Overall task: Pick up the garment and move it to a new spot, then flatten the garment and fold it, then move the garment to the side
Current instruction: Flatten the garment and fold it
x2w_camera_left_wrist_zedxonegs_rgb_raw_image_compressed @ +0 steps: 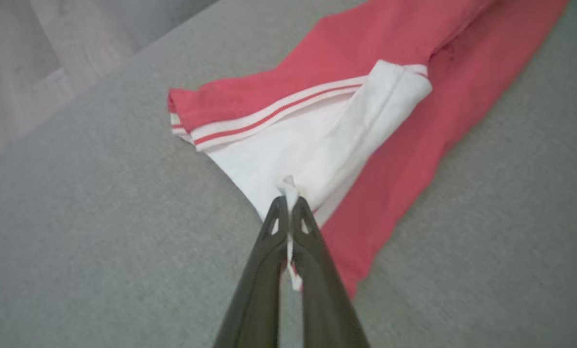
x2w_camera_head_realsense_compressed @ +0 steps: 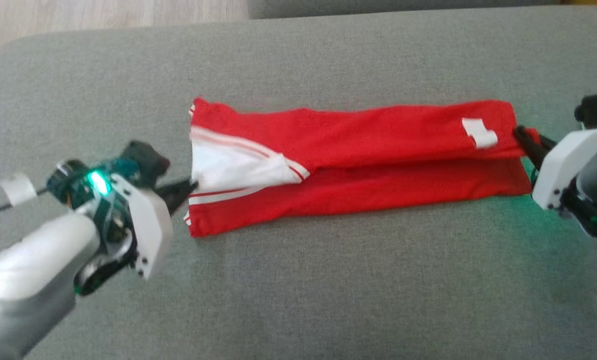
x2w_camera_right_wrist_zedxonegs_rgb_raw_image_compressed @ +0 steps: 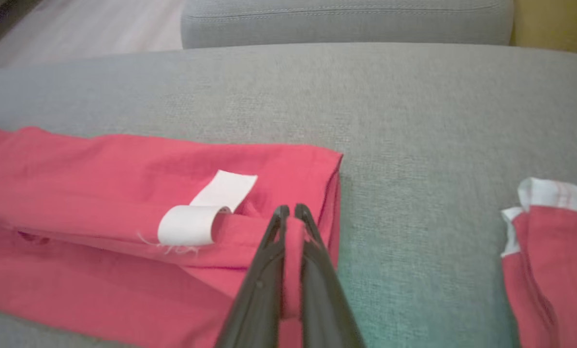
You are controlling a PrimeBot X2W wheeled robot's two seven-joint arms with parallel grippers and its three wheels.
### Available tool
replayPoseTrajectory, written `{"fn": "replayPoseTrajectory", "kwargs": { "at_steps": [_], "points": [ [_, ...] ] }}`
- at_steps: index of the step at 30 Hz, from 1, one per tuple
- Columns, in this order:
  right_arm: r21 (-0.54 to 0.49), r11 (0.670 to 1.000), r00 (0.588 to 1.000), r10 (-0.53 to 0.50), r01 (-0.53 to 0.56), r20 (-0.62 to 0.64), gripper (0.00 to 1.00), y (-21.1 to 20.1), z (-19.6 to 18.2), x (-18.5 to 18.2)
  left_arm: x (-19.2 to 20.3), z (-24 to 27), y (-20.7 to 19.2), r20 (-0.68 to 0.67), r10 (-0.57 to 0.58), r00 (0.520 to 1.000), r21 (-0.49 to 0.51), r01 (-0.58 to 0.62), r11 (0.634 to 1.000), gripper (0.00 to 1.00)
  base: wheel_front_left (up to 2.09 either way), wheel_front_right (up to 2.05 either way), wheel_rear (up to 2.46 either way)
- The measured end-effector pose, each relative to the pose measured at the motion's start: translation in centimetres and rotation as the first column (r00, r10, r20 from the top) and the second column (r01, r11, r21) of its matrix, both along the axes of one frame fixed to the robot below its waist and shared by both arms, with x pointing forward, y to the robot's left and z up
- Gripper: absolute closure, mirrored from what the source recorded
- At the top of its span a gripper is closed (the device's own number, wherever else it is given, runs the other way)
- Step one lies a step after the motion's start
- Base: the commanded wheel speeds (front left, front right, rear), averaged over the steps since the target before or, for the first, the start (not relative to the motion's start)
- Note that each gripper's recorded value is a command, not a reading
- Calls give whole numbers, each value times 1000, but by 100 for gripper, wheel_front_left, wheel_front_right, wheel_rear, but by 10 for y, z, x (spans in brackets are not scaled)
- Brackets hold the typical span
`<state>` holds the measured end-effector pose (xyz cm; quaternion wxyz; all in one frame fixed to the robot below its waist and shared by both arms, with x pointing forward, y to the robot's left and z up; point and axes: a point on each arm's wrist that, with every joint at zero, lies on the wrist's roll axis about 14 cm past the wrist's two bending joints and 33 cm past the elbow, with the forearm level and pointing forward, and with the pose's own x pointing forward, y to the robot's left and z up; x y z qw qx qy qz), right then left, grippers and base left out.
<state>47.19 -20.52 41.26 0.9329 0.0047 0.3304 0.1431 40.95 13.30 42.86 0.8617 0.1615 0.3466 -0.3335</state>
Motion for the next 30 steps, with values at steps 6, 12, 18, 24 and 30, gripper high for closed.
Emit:
{"fn": "replayPoseTrajectory", "kwargs": {
  "at_steps": [6,12,18,24,30],
  "points": [
    [-38,999,996,27,-31,-88,100,-7,-8,-16,-25,2,2,-73,-13,997,41,17,999,100,0,0,0],
    [-62,997,985,28,-39,-169,100,-14,-21,-27,-29,1,-1,-99,-10,995,39,14,999,100,0,0,0],
    [-45,999,967,5,-17,-254,0,-18,-35,-37,-25,-7,-4,-109,-5,994,38,9,999,58,0,0,0],
    [-9,999,962,-36,35,-272,0,-23,-32,-36,-14,-10,-7,-66,33,997,23,-32,999,0,0,0,0],
    [88,990,989,-99,109,-110,0,-26,11,-9,22,28,-13,146,146,978,-114,-130,985,0,0,0,0]
  ]
}}
